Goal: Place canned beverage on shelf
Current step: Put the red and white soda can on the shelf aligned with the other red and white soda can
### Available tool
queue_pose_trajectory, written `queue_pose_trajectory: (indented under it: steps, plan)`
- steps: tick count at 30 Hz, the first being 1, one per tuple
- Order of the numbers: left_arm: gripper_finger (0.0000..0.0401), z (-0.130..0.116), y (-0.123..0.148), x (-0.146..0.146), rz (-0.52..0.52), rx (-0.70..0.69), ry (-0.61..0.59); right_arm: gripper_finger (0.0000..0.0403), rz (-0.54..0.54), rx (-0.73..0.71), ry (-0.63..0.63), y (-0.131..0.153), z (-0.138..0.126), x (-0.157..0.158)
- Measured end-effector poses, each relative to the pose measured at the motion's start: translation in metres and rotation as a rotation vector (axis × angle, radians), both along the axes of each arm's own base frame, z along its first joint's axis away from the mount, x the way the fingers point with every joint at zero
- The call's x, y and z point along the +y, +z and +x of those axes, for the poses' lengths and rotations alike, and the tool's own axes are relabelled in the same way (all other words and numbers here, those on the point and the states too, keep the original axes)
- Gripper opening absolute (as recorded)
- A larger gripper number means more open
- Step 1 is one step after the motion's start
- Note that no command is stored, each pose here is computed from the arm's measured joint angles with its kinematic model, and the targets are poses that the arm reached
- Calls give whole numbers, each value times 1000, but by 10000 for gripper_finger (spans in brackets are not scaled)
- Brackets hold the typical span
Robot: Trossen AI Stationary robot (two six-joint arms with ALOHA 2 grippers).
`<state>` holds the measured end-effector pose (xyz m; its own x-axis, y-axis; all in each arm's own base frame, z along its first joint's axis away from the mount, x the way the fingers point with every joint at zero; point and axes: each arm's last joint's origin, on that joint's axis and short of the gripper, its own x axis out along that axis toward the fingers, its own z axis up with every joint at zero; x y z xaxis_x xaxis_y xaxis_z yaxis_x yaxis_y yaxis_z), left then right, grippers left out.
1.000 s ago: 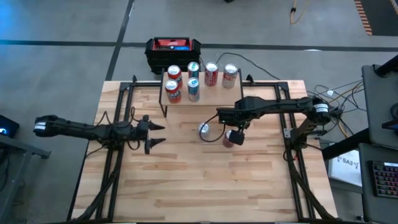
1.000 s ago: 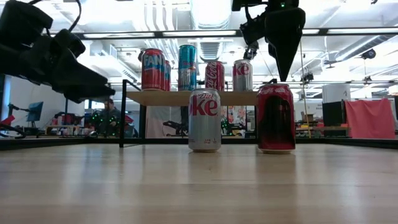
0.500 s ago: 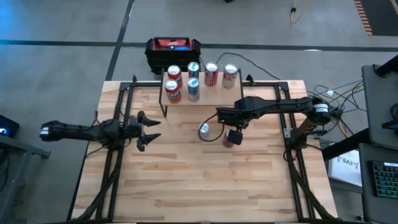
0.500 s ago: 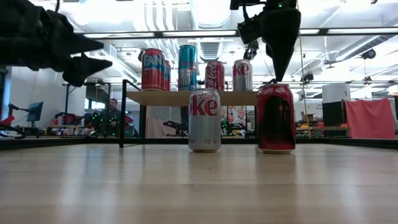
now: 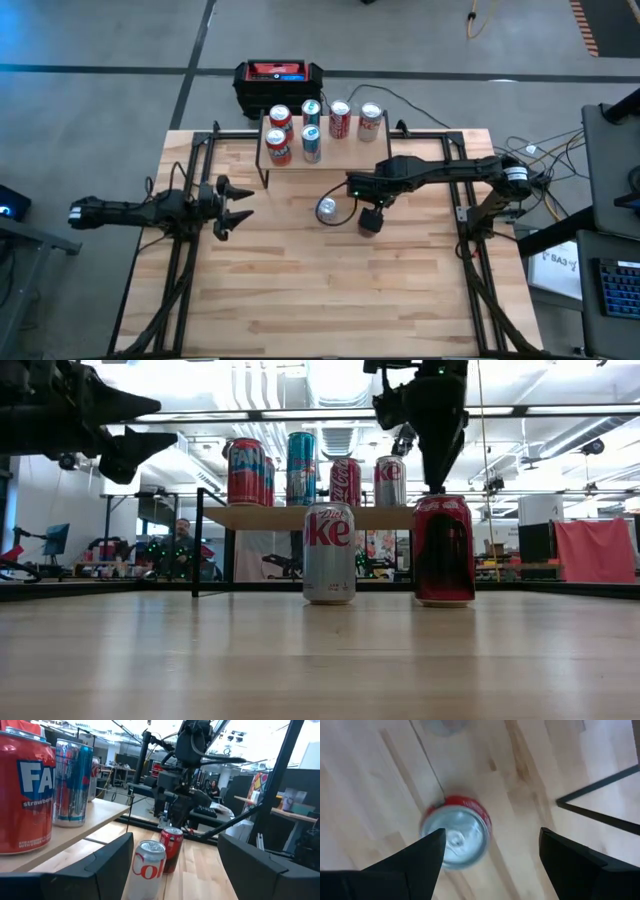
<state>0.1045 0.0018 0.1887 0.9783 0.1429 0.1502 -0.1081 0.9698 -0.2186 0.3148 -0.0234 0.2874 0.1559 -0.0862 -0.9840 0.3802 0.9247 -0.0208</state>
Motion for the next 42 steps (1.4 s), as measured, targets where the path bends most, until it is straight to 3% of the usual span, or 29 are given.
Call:
queue_pose_trajectory:
  steps: [11,17,23,35,42]
  plan:
    - [275,2,-1,0,1,25,0,299,133,-56,-191,3,2,4]
    - [275,3,-3,0,1,41,0,299,141,-84,-206,11,-4,5]
    - [275,5,-4,0,2,54,0,301,143,-11,-216,-9,-7,6]
    - [275,6,-6,0,2,76,0,388,155,-23,-167,-7,-12,7]
    - [275,7,-7,0,3,90,0,400,182,-42,-122,-9,-8,8]
